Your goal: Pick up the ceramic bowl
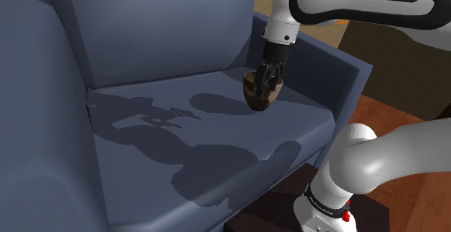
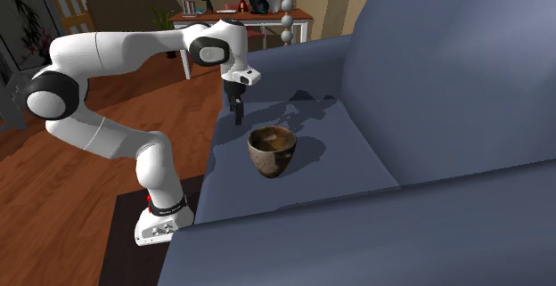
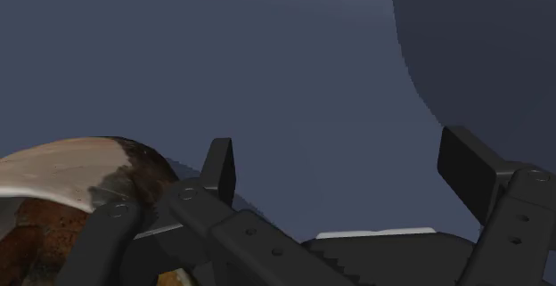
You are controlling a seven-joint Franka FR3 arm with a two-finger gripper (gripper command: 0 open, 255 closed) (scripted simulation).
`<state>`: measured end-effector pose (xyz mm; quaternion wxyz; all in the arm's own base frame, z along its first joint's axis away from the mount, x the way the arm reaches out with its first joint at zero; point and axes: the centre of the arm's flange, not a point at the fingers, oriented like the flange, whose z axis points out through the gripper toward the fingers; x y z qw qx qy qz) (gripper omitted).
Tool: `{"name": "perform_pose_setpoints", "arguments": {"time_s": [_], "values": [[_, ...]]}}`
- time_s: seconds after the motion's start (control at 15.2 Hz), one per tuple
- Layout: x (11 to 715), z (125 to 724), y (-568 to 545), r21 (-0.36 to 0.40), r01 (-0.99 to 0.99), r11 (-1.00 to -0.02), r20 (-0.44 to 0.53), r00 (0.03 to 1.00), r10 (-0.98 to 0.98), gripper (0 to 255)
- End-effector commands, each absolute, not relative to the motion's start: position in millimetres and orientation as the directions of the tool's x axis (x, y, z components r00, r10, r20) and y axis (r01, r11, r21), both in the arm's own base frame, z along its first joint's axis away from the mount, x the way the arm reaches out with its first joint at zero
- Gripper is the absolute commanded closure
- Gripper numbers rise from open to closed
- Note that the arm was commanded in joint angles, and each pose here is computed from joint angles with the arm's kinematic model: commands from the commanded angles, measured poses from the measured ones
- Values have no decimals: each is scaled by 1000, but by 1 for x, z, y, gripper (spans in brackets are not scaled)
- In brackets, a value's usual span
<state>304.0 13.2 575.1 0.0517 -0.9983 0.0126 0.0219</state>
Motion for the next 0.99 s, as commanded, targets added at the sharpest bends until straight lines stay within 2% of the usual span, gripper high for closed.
{"name": "perform_pose_setpoints", "arguments": {"time_s": [0.0, 0.53, 0.92], "values": [[304, 575, 13, -103, -27, -994, -45, 999, -23, 0], [379, 572, -54, -40, 41, -998, -61, 997, 44, 0], [381, 546, -56, -38, 43, -998, -62, 997, 45, 0]]}}
